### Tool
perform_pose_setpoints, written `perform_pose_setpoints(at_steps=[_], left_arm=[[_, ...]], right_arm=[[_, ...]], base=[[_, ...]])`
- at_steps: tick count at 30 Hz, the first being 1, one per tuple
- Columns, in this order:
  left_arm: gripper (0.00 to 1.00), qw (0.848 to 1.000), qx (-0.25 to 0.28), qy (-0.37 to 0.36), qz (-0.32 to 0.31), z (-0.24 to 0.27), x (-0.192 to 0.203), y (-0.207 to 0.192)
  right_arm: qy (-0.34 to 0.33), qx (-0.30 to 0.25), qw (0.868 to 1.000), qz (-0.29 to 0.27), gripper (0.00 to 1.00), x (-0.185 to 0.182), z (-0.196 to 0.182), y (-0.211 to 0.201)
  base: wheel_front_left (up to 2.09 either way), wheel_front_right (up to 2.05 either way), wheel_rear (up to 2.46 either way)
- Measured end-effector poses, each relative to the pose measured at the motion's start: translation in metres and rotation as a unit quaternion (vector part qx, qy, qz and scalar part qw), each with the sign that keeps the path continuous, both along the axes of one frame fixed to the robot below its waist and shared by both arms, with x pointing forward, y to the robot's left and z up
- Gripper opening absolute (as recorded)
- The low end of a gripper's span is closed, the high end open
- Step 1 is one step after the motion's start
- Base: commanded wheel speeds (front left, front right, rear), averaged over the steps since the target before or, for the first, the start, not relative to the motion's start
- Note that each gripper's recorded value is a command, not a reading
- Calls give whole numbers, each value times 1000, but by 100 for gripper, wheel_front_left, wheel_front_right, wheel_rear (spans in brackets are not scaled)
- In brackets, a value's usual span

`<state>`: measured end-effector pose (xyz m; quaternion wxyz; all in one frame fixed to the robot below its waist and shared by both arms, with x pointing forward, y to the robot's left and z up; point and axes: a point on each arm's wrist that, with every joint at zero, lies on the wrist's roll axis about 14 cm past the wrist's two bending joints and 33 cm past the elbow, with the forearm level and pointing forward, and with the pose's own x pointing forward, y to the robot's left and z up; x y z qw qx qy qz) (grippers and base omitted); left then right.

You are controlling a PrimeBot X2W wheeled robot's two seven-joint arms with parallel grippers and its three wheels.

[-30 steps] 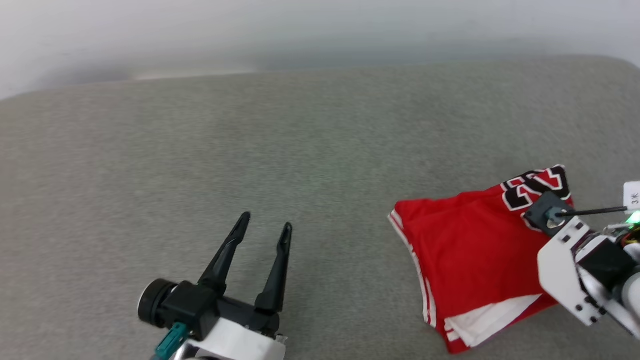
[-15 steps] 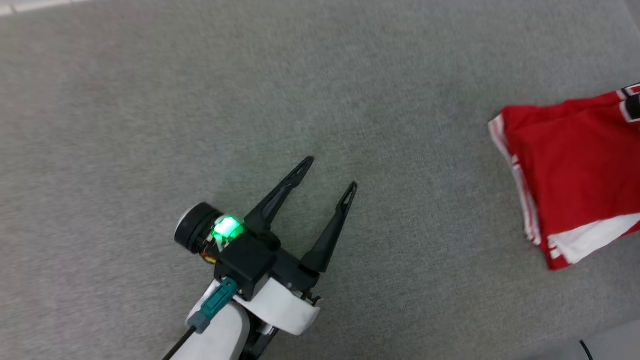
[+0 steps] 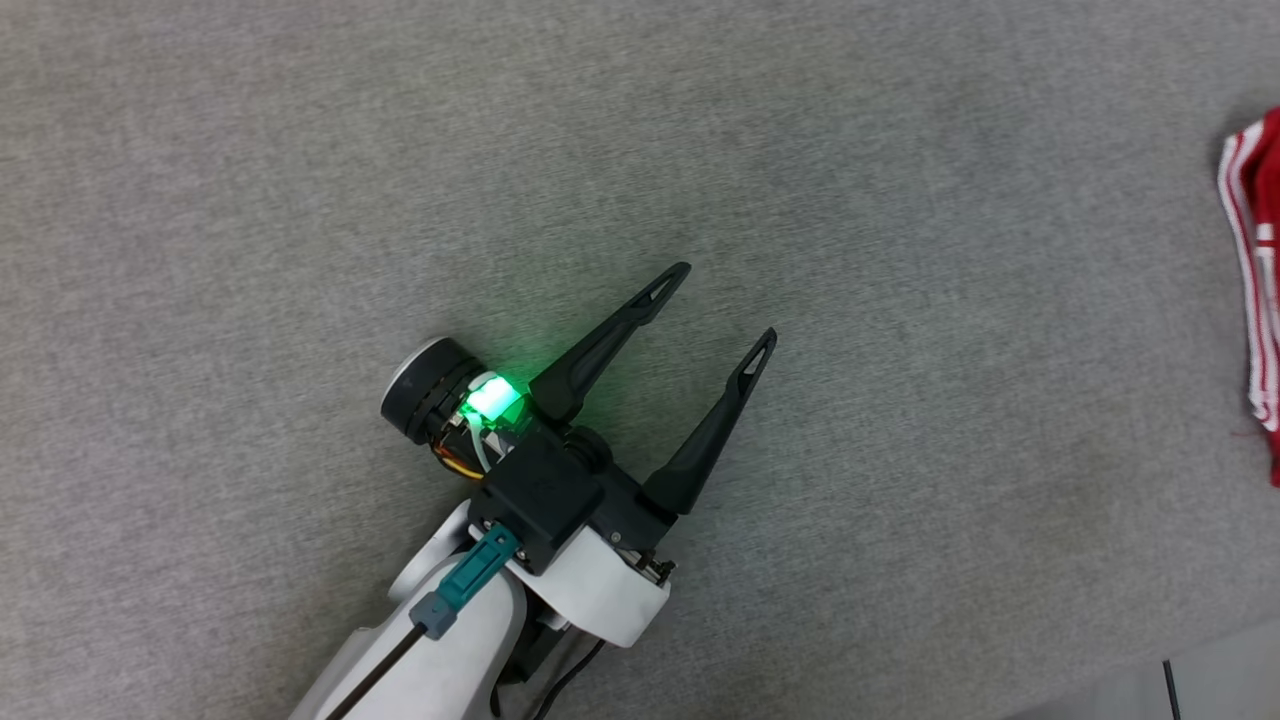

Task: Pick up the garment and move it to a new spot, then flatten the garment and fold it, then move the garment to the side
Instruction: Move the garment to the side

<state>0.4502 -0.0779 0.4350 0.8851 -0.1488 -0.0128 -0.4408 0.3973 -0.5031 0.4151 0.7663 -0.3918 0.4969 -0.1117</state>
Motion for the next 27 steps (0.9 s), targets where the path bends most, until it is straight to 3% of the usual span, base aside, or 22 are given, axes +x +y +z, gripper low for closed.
perform_pose_setpoints(at_steps=[4,5,6,13,17,23,27], left_arm=[[100,1000,4,-2,12,0,4,7],[100,1000,6,-3,15,1,5,9],[100,1000,6,-6,17,3,6,10],[100,998,13,-22,58,25,8,29],[100,993,12,-33,112,47,9,53],[100,977,24,-51,204,75,7,110],[100,961,31,-67,268,95,-1,150]], right_arm=[[-16,9,1000,-14,0,3,-8,-4],[-24,11,999,-18,46,5,-8,-5],[-32,13,999,-21,100,7,-6,-5],[-96,12,995,7,100,28,26,2],[-176,40,983,23,100,46,58,19],[-342,151,924,78,100,79,111,85],[-421,210,875,114,100,79,142,125]], base=[[0,0,0],[0,0,0],[0,0,0],[0,0,0],[0,0,0],[0,0,0],[0,0,0]])
